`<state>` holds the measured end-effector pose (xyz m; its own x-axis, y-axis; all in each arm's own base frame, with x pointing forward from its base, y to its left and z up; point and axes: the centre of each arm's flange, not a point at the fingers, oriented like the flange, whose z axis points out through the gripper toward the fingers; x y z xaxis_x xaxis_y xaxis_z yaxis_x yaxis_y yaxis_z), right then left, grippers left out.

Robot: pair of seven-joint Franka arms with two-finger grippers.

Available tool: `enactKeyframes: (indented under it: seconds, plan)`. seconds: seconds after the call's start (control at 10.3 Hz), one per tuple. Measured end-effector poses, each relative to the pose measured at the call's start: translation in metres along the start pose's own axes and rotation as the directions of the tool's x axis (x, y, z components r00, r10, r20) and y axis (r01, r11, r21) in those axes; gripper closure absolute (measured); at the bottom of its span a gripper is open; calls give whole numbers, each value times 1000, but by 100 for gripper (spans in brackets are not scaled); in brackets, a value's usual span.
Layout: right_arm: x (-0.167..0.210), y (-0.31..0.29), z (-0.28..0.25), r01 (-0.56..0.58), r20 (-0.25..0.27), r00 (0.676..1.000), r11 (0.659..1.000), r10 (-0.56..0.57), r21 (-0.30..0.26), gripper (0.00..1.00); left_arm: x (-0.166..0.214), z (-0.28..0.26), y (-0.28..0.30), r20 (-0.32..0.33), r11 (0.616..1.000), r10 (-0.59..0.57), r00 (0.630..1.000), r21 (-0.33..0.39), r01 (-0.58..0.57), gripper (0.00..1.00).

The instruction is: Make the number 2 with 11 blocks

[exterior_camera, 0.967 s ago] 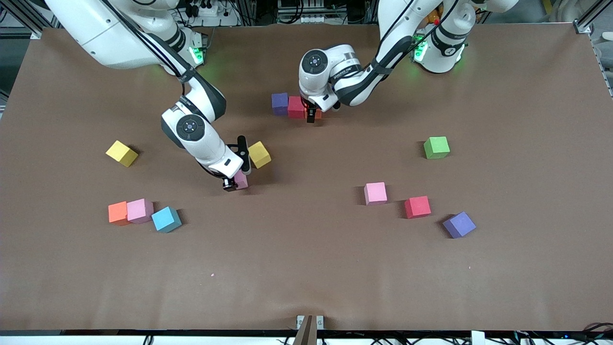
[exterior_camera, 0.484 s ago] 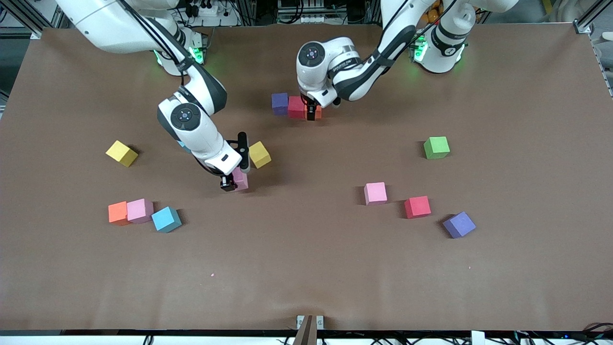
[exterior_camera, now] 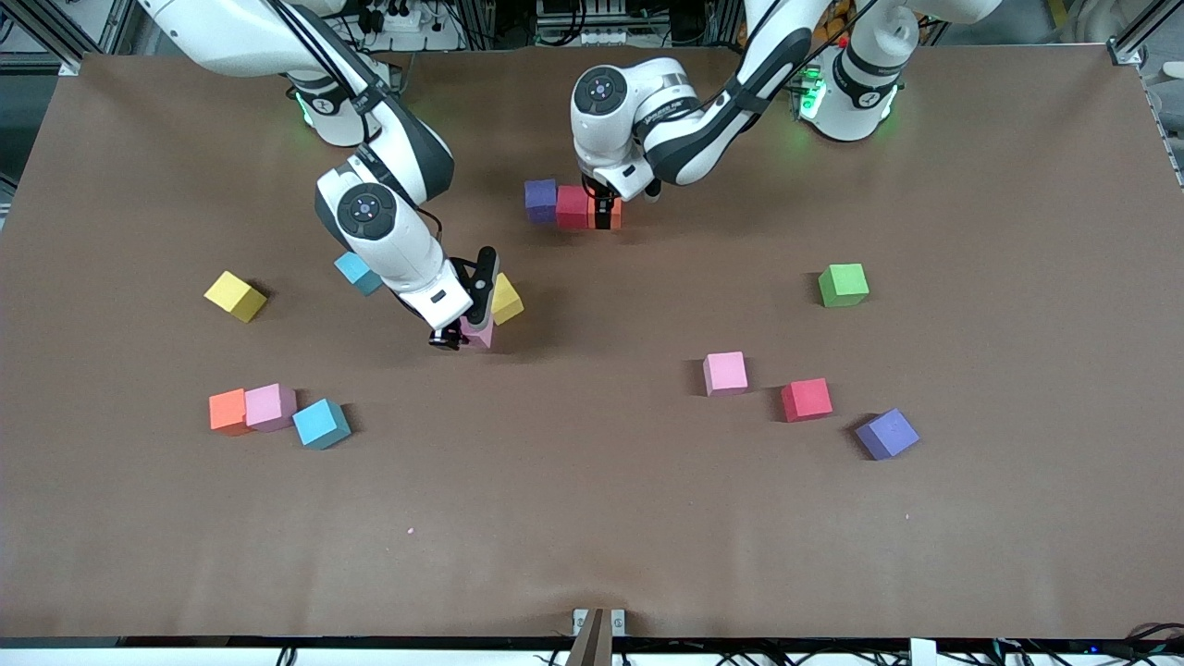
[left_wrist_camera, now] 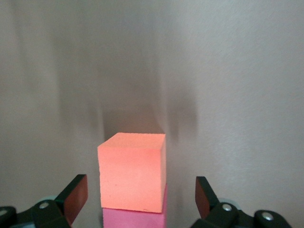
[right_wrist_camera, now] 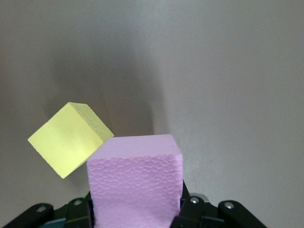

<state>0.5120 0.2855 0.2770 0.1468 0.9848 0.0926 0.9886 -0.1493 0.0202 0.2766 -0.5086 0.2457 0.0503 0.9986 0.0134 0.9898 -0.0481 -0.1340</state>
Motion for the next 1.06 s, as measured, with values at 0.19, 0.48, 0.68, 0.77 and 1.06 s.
enactKeyframes:
  seconds: [0.19,0.48,0.68,0.77,1.06]
  plan:
    - [-3,-4,-3,-145,13,989,989,145,13,40,20,-17,23,-20,999,-32,999,-13,32,0]
    - [29,-38,-6,-489,53,871,872,488,10,40,90,-43,102,-19,995,-99,995,-23,98,0]
    - [69,-80,-4,-682,63,730,731,681,-1,40,146,-62,155,8,989,-140,990,-41,140,0]
    - [90,-105,-4,-766,63,642,643,764,-6,40,170,-71,177,23,987,-151,988,-51,152,0]
    - [150,-172,-9,-945,45,326,326,944,-3,40,231,-85,225,56,985,-155,986,-66,158,0]
